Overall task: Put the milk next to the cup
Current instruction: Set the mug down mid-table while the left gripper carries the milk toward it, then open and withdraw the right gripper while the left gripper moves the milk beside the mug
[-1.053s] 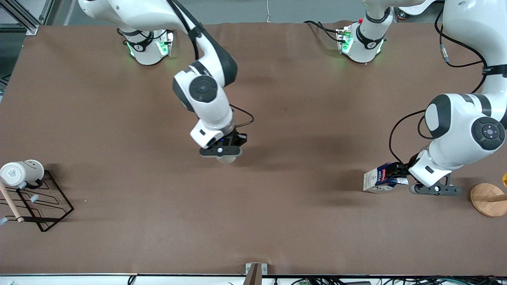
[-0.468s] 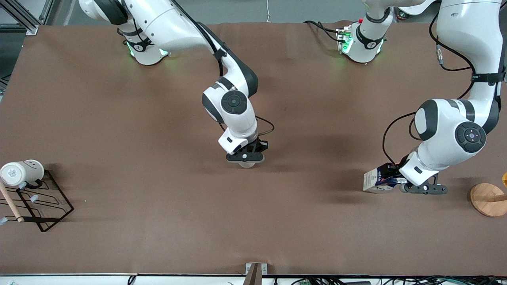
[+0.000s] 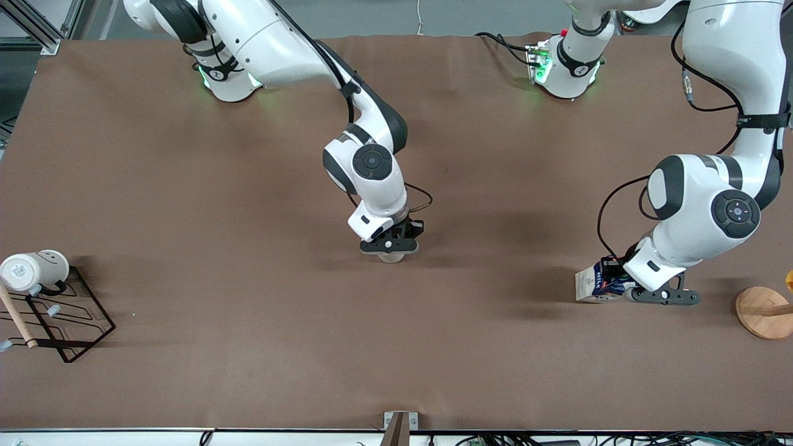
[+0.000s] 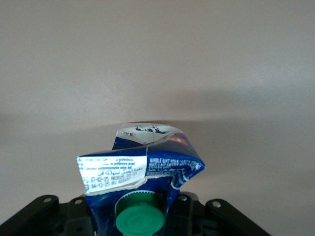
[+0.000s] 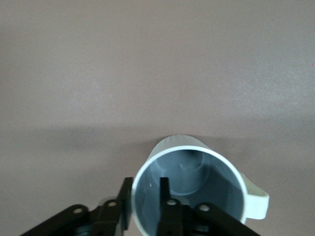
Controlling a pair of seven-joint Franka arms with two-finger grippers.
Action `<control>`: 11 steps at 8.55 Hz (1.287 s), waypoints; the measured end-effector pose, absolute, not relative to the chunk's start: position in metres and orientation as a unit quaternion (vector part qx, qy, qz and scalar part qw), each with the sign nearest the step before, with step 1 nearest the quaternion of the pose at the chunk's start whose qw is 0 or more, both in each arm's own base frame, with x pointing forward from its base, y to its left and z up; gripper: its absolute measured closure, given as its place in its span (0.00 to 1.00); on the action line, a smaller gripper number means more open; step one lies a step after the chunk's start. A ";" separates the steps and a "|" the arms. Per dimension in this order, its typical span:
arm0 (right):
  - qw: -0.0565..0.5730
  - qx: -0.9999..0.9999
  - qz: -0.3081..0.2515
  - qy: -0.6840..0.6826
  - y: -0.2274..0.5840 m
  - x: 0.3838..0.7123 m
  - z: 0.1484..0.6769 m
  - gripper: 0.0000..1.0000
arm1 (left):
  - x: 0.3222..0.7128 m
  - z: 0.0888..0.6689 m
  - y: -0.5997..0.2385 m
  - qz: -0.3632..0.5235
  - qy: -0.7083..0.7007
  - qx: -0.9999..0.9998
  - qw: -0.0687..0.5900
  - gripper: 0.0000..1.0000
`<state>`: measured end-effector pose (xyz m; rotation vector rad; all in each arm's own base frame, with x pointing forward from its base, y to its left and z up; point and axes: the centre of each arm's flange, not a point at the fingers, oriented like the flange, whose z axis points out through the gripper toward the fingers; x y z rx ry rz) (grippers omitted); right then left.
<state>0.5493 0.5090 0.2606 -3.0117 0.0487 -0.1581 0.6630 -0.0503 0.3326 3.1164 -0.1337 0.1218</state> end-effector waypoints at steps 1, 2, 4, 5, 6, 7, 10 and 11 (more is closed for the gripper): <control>0.063 -0.996 -0.053 0.016 0.509 0.550 0.262 0.50 | 0.667 0.343 -0.056 0.050 -0.039 0.998 0.013 0.63; 0.065 -0.996 -0.055 0.016 0.510 0.551 0.264 0.33 | 0.672 0.356 -0.067 0.062 -0.032 0.997 0.018 0.63; 0.073 -0.995 -0.062 0.027 0.513 0.554 0.283 0.04 | 0.673 0.384 -0.118 0.072 -0.009 0.996 0.043 0.63; 0.072 -0.995 -0.061 0.040 0.512 0.557 0.301 0.01 | 0.669 0.396 -0.151 0.071 0.007 0.996 0.058 0.63; 0.058 -0.996 -0.057 0.047 0.504 0.560 0.328 0.01 | 0.661 0.407 -0.185 0.069 0.024 0.995 0.075 0.63; 0.027 -0.997 -0.048 0.055 0.484 0.564 0.360 0.01 | 0.648 0.416 -0.220 0.058 0.036 0.994 0.088 0.63; -0.027 -0.997 -0.020 0.065 0.374 0.597 0.429 0.01 | 0.596 0.435 -0.305 0.000 0.054 0.994 0.099 0.63; -0.028 -0.998 -0.018 0.059 0.327 0.609 0.441 0.01 | 0.578 0.439 -0.330 -0.016 0.062 0.993 0.098 0.63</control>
